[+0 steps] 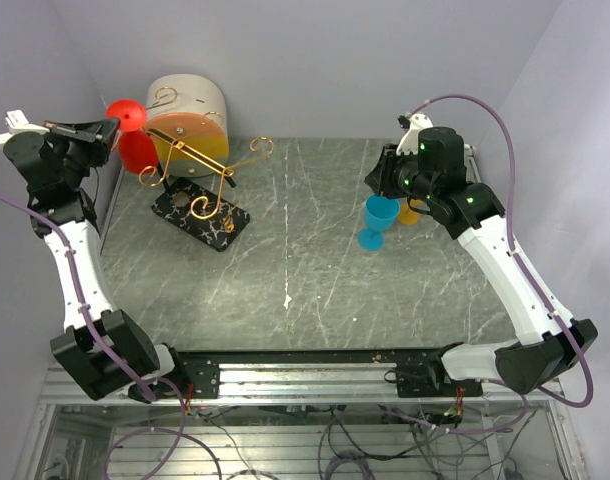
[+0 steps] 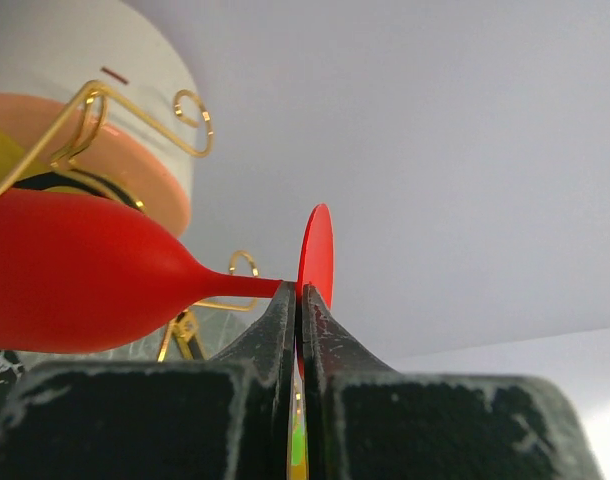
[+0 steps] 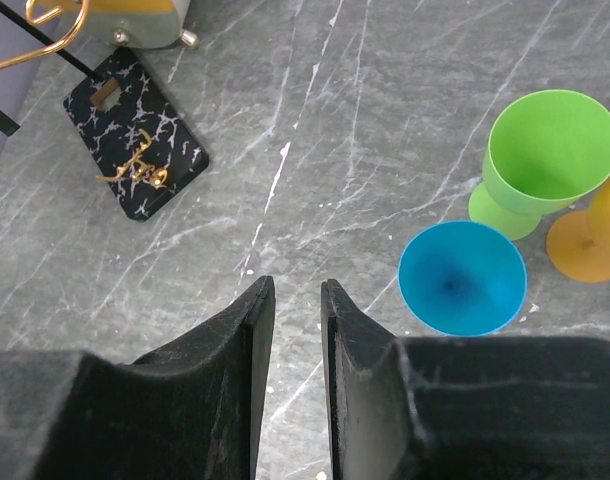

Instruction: Take the wine glass off the wine glass rack

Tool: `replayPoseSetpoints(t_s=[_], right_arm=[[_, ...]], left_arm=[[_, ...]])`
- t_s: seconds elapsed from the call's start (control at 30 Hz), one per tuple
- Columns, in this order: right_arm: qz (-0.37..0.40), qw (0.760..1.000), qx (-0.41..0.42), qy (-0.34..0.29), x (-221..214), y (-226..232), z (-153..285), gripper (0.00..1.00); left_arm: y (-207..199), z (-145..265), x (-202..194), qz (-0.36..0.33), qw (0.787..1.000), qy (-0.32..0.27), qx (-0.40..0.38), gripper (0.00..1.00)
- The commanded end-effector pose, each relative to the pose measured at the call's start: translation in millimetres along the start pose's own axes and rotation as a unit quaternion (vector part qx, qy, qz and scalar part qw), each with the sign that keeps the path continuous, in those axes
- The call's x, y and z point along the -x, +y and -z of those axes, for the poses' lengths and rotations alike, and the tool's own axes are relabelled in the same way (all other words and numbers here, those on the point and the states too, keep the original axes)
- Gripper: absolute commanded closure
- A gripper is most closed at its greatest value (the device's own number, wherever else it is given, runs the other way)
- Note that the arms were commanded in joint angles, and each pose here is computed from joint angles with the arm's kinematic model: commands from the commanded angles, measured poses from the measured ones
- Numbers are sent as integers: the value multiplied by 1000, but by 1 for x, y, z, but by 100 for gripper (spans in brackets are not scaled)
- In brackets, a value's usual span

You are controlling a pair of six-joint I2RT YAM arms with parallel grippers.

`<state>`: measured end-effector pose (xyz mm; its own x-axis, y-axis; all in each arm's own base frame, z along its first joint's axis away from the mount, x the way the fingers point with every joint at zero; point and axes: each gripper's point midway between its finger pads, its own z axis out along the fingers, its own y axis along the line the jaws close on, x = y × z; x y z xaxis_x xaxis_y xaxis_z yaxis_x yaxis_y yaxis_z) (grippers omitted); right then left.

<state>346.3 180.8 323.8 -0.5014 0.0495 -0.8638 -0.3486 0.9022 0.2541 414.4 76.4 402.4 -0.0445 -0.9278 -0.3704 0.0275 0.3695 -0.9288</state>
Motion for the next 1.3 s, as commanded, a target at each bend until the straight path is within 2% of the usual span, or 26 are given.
replayPoseSetpoints(t_s=[0.0, 0.27, 0.43, 0.63, 0.8, 0.93, 1.07, 1.1, 1.2, 1.27], right_arm=[[2, 1000, 10, -20, 13, 6, 6, 75], [7, 998, 55, -31, 21, 23, 12, 75], [17, 986, 153, -60, 38, 60, 28, 74], [22, 959, 266, -97, 54, 100, 55, 74], [33, 940, 322, -111, 55, 117, 73, 73], [51, 914, 380, -132, 59, 135, 99, 69], [76, 897, 400, -170, 66, 142, 126, 52], [84, 895, 401, -180, 68, 142, 130, 49], [103, 888, 403, -196, 73, 144, 139, 43], [105, 891, 390, -206, 79, 141, 137, 41]], left_arm=[[-65, 14, 11, -15, 997, -16, -80, 92], [-153, 53, 0, 22, 975, 13, -219, 92], [-201, 82, -31, 61, 937, 67, -337, 92], [-233, 97, -98, 68, 892, 167, -414, 93], [-247, 116, -153, 71, 833, 255, -485, 93], [-251, 140, -177, 95, 772, 312, -545, 93], [-247, 170, -175, 136, 705, 344, -605, 93], [-246, 172, -177, 145, 701, 353, -603, 93], [-249, 188, -185, 114, 695, 361, -611, 93], [-252, 201, -186, 108, 686, 368, -618, 93]])
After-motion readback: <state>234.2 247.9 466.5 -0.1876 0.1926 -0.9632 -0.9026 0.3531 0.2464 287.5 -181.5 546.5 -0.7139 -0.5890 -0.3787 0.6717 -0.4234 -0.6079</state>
